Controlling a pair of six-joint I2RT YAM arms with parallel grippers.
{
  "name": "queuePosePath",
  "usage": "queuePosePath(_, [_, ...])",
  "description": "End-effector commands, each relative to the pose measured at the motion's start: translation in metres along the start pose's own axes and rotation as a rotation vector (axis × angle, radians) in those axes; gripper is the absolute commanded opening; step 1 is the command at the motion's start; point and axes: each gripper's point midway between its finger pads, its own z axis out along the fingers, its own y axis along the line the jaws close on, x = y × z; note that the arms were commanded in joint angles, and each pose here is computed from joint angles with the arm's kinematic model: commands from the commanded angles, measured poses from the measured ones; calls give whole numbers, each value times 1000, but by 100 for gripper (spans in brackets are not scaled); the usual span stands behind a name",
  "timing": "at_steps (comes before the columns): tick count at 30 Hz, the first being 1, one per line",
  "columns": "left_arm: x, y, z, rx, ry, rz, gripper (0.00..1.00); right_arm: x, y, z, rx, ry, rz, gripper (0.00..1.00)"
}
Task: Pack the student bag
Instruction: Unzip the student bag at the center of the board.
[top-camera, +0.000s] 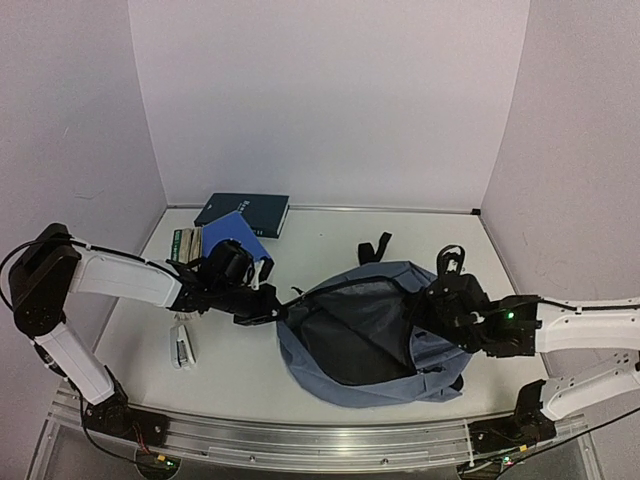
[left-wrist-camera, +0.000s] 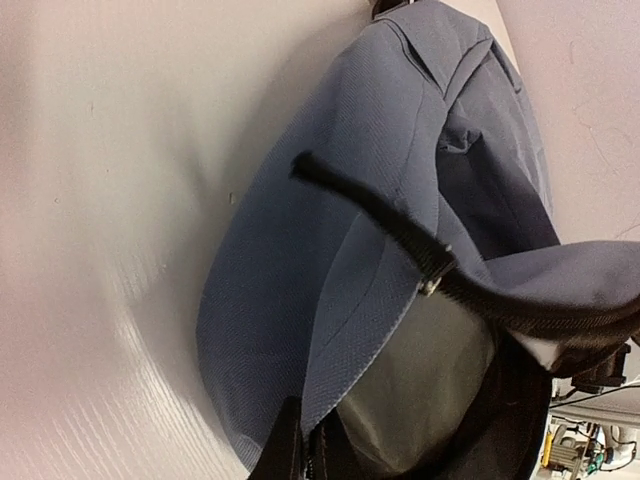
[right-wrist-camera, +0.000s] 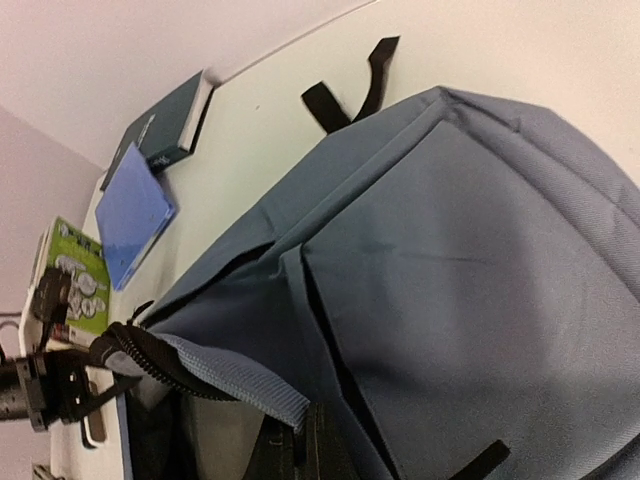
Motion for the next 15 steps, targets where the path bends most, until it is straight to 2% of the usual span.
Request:
queuePosePath(1, [-32, 0, -21, -4, -79, -17, 0, -49, -37, -5, 89, -122, 93, 0])
queuePosePath(7, [-57, 20, -43, -8, -128, -42, 0, -71, -88, 5, 223, -167, 145, 0])
queuePosePath(15, [-90, 32, -51, -11, -129, 12, 0, -68, -119, 11, 312, -187, 197, 0])
